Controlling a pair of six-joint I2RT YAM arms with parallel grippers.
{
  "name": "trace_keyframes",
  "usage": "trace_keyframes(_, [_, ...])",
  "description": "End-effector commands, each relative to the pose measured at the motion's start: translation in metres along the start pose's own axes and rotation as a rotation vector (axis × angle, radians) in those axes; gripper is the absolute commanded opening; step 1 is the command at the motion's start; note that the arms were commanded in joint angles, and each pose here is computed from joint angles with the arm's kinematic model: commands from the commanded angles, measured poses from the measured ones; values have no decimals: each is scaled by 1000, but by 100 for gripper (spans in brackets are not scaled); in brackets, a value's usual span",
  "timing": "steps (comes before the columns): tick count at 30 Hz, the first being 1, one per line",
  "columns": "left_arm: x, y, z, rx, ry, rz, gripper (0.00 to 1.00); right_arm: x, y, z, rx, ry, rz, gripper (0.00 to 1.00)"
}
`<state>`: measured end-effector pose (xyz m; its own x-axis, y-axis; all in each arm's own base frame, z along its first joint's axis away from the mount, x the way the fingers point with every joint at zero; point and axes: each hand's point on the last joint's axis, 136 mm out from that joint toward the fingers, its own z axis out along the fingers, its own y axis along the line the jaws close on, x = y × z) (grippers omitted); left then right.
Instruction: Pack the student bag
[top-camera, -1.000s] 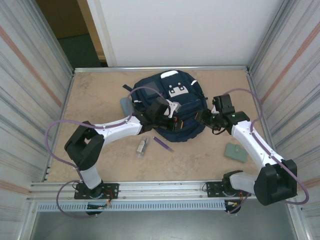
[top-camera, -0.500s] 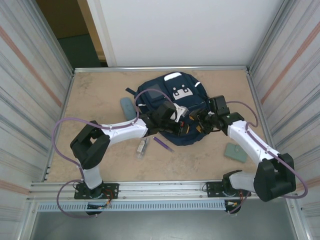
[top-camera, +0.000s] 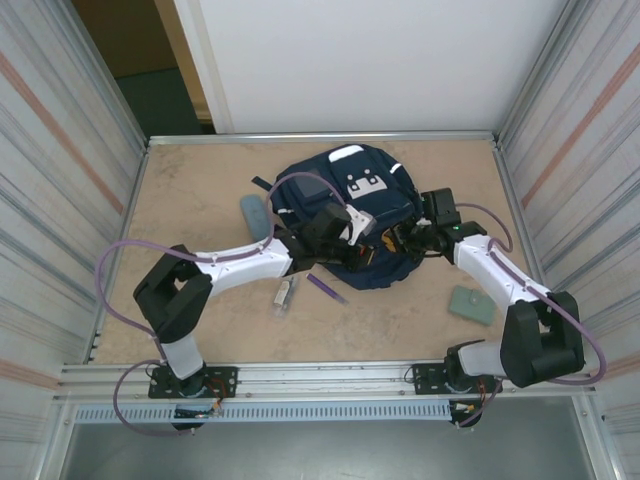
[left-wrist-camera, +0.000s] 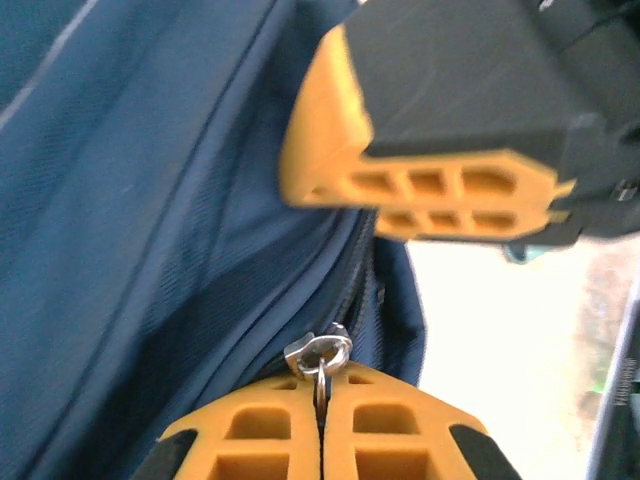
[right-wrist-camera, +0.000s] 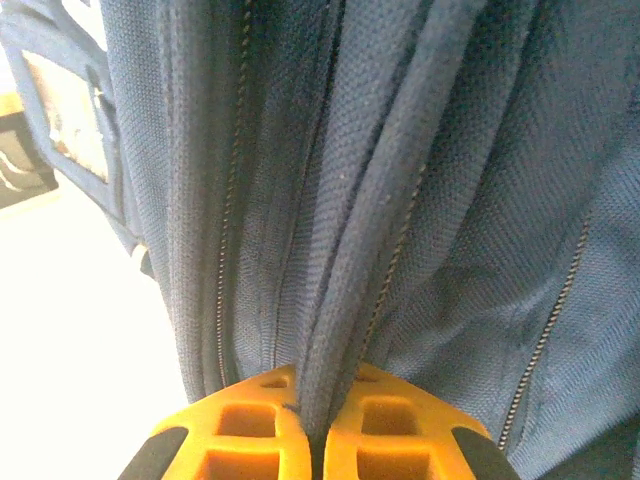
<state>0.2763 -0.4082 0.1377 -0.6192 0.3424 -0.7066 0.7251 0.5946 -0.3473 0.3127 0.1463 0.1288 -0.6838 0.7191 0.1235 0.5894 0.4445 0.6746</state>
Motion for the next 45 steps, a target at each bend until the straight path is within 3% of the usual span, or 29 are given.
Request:
trace_keyframes(1, [24, 62, -27, -228, 61, 38, 0, -34, -18, -20, 72, -75, -44, 0])
trace_keyframes(8, [32, 36, -24, -49, 82, 66, 0, -48, -12, -8, 72, -54, -65, 6])
trace_keyframes(9, [29, 35, -23, -41, 72, 47, 0, -48, -12, -6, 74, -46, -56, 9])
trace_keyframes(12, [13, 26, -19, 12, 4, -8, 0, -37, -6, -5, 46, 4, -30, 36])
trace_keyframes(14, [1, 15, -13, 60, -26, -34, 0, -26, -6, -11, 41, 10, -4, 46])
trace_keyframes(17, [-22, -8, -5, 104, -59, -7, 0, -13, -18, -26, 74, -50, 73, 55])
trace_keyframes(20, [-40, -32, 0, 158, -110, 34, 0, 4, -24, -32, 68, -84, 91, 57])
trace_keyframes(24, [-55, -54, 3, 198, -152, 61, 0, 17, -25, -32, 45, -82, 124, 56])
trace_keyframes(29, [-50, -55, 4, 204, -148, 55, 0, 9, -35, -28, 94, -122, 132, 55])
trace_keyframes(30, [-47, -53, 3, 194, -145, 55, 0, 8, -37, -26, 100, -123, 135, 50])
trace_keyframes(33, [-36, -48, -1, 181, -130, 70, 0, 6, -37, -19, 93, -117, 131, 16])
trace_keyframes(35, [-30, -40, -5, 155, -115, 71, 0, 5, -36, -18, 92, -115, 124, 1])
trace_keyframes(37, [-20, -24, -10, 108, -88, 71, 0, 5, -34, -21, 89, -121, 109, 0])
trace_keyframes(41, [6, 48, -26, -148, -19, 39, 0, 1, -27, -34, 77, -160, 59, 0])
trace_keyframes(45, [27, 117, -47, -304, 27, -106, 0, 1, -24, -41, 60, -169, 47, 0])
